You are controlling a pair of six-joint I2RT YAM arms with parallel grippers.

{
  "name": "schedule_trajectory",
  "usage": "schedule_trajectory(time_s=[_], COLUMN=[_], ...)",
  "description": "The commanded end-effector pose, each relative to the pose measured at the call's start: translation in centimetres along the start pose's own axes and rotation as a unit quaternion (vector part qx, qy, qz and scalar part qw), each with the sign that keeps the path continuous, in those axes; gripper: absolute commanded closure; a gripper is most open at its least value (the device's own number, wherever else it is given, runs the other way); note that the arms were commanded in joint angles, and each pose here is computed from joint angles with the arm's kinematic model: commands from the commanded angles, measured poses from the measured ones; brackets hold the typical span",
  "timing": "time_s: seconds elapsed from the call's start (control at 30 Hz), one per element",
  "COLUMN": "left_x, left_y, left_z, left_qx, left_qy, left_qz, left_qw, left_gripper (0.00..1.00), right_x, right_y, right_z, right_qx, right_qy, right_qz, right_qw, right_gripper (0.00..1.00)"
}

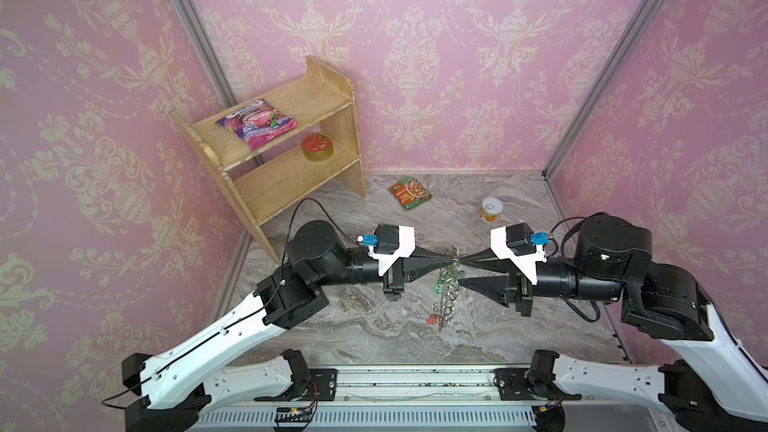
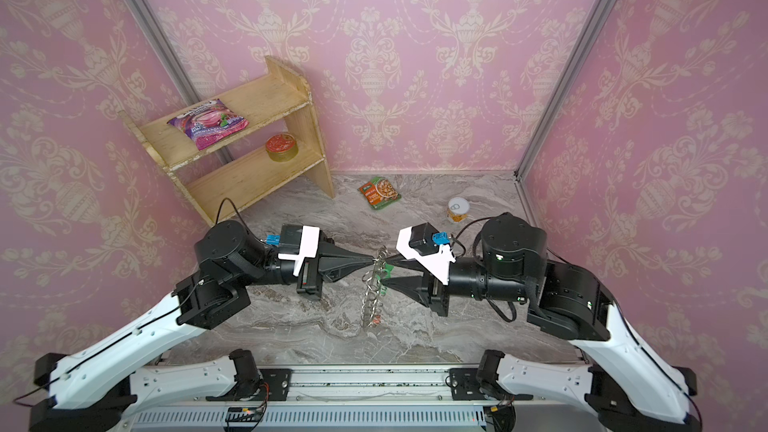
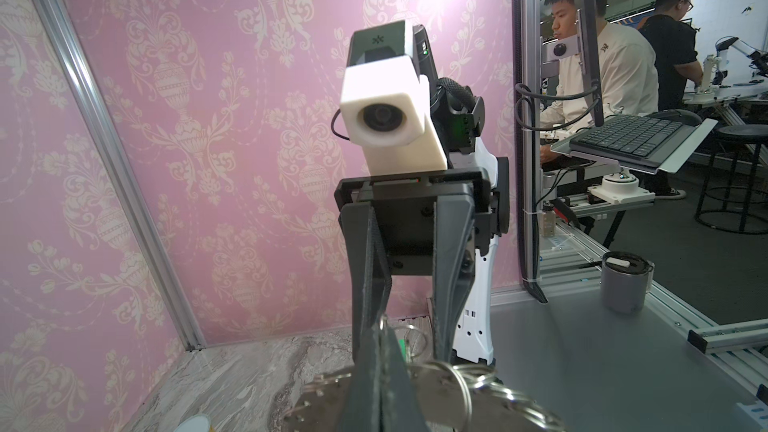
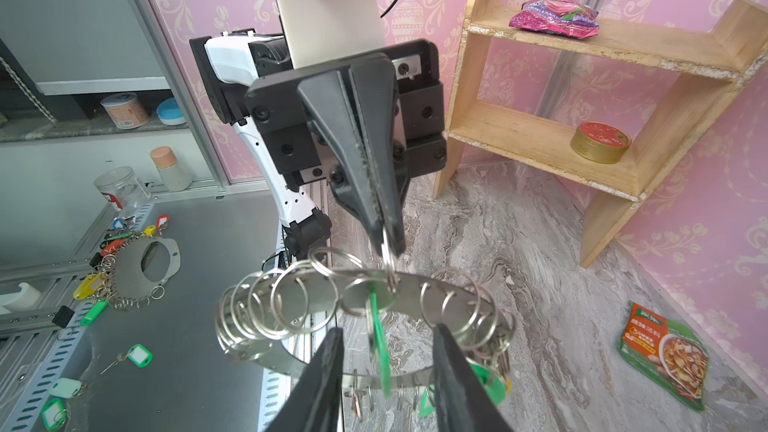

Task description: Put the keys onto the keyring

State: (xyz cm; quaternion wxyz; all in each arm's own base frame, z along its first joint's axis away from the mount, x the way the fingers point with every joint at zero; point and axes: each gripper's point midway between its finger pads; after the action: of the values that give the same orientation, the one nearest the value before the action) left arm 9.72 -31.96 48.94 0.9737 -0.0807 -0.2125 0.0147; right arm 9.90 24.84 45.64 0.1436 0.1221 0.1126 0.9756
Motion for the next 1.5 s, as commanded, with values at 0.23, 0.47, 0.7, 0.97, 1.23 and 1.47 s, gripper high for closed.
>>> schedule_trajectory(time_s=[0.23, 0.47, 0.7, 0.97, 1.23, 1.47], left_x=[1.4, 2.3, 2.4, 1.9, 1.4, 1.0], left_y=[0.3, 0.3, 0.1, 0.0, -0.2, -0.6], left_z=[1.0, 1.8, 2.4, 2.2, 1.8, 1.6], left_qx=[-0.03, -0.061, -0.08, -0.077, -0.074, -0.075], left_qy=[-0.015, -0.02, -0.018, -0.008, 0.002, 0.007], left_qz=[0.044, 0.071, 0.069, 0.054, 0.037, 0.022], left_qw=[0.998, 0.995, 0.994, 0.996, 0.997, 0.997], left_gripper=[1.0, 1.0, 1.0, 1.0, 1.0, 1.0], right_x=[-0.3, -0.7, -1.2, -1.3, -0.8, -0.7], right_y=[-0.4, -2.2, -3.6, -1.0, 3.3, 4.1], right_z=[0.1, -1.5, -2.6, -1.4, 0.1, 1.4], right_qx=[-0.013, 0.011, 0.016, -0.017, -0.048, -0.067], right_qy=[-0.015, -0.033, -0.043, -0.023, 0.003, 0.022], right_qz=[-0.003, 0.005, 0.006, -0.018, -0.044, -0.05], right_qw=[1.0, 0.999, 0.999, 0.999, 0.998, 0.996], right_gripper=[1.0, 1.0, 1.0, 0.76, 0.65, 0.63])
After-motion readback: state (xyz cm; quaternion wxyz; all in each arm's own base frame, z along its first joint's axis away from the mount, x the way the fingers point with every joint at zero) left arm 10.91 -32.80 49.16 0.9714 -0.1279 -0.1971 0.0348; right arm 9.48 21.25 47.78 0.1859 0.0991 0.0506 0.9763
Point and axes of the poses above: each gripper's point midway between its finger pads, its own y axis back along the fingers, its own x axis along the line the jaws close on, z = x × y, and after that the axes turned 15 degrees about -y, right-handed
